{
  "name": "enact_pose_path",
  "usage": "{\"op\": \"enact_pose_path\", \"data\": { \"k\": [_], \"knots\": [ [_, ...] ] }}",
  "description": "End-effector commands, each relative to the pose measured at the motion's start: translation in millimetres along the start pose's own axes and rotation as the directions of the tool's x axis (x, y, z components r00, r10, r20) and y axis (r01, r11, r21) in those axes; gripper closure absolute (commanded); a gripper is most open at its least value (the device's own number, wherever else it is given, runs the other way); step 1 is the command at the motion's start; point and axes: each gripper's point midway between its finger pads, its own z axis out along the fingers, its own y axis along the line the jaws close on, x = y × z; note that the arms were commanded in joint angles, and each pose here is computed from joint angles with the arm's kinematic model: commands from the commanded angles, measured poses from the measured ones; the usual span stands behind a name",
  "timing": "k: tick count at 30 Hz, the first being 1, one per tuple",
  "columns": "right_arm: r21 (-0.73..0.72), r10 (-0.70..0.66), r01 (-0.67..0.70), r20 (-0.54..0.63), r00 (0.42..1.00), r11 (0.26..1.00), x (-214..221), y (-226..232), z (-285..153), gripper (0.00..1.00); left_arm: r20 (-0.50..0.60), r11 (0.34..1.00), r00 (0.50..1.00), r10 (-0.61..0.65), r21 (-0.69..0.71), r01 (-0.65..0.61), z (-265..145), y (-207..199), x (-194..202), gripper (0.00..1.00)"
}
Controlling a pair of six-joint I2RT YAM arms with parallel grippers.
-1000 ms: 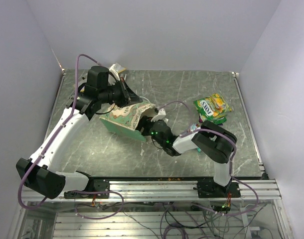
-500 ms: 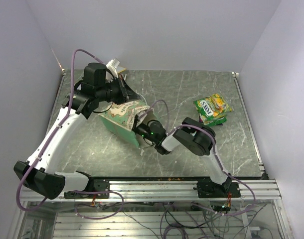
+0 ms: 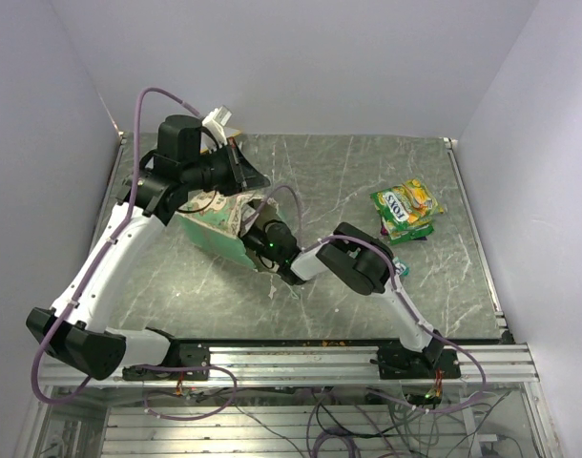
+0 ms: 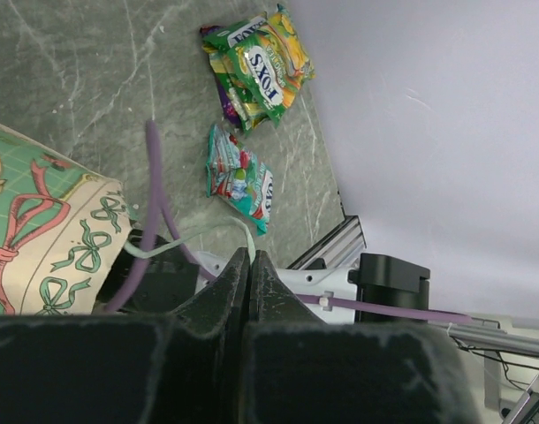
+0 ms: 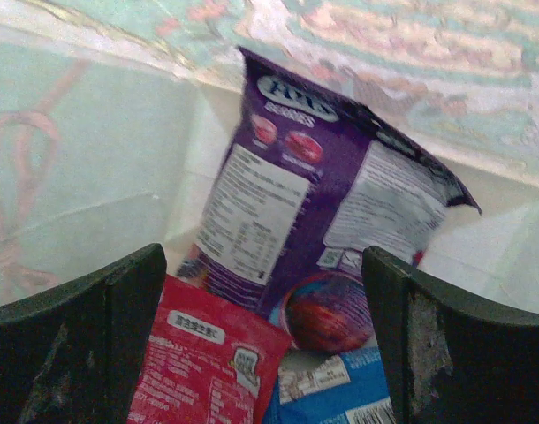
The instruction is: Take the snacks out of the paper bag
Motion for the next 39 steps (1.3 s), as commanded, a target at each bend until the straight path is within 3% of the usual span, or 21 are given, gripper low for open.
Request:
{"op": "enact_pose_path", "data": {
  "k": [1, 4, 7, 11, 15, 17, 21, 26, 30, 33, 36, 39],
  "knots": [
    [0.089, -0.033, 0.041, -0.091, 0.995, 0.995, 31.0, -7.3, 9.3, 0.07, -0.007, 0.994, 0.999, 0.040, 0.100, -0.039, -0.1, -21.6, -2.1, 0.93],
    [0.165, -0.047, 0.064, -0.104, 0.993, 0.984, 35.8, -18.2, 19.9, 0.05, -0.023, 0.994, 0.999, 0.029, 0.110, -0.027, 3.3, -21.4, 0.2, 0.93],
    [0.262, -0.048, 0.079, -0.125, 0.991, 0.962, 36.7, -36.6, 28.6, 0.13, -0.029, 0.994, 0.999, 0.018, 0.112, -0.015, 3.2, -20.5, 2.8, 0.93],
    [0.373, -0.008, 0.036, -0.075, 0.997, 0.927, 22.8, -64.9, 28.1, 0.43, -0.013, 0.999, 1.000, -0.017, 0.051, 0.018, -4.2, -9.0, 9.1, 0.93],
    [0.419, -0.006, 0.022, -0.039, 0.999, 0.908, 3.0, -84.2, 7.6, 0.64, 0.039, 0.985, 0.998, -0.041, -0.166, 0.047, -24.6, 31.7, 15.4, 0.93],
    [0.402, -0.007, 0.018, -0.027, 1.000, 0.915, -4.8, -84.5, -4.3, 0.74, 0.070, 0.963, 0.996, -0.057, -0.258, 0.073, -35.9, 52.8, 15.7, 0.93],
    [0.297, -0.032, 0.036, -0.017, 0.999, 0.954, -17.0, -61.5, -23.1, 1.00, 0.119, 0.950, 0.990, -0.080, -0.291, 0.112, -46.8, 67.4, 5.6, 0.93],
    [0.241, -0.039, 0.045, -0.029, 0.999, 0.969, -18.1, -36.6, -45.7, 1.00, 0.144, 0.948, 0.987, -0.074, -0.298, 0.115, -48.8, 68.6, -0.3, 0.93],
    [0.162, -0.023, 0.025, -0.011, 1.000, 0.986, -15.5, -16.4, -49.9, 0.97, 0.142, 0.974, 0.987, -0.081, -0.198, 0.108, -42.0, 54.0, -0.5, 0.93],
    [0.108, -0.038, 0.038, -0.005, 0.999, 0.993, -12.6, -7.3, -41.3, 0.68, 0.128, 0.990, 0.989, -0.074, -0.114, 0.089, -37.1, 40.7, -0.4, 0.93],
    [0.060, -0.059, 0.058, 0.019, 0.998, 0.997, -15.0, 0.3, -23.0, 0.47, 0.099, 0.995, 0.993, -0.068, -0.063, 0.074, -32.1, 32.3, 0.1, 0.93],
    [0.046, -0.075, 0.073, 0.042, 0.996, 0.996, -16.5, 7.2, -9.0, 0.32, 0.073, 0.998, 0.995, -0.069, -0.010, 0.070, -26.9, 23.6, 0.2, 0.93]
  ]
}}
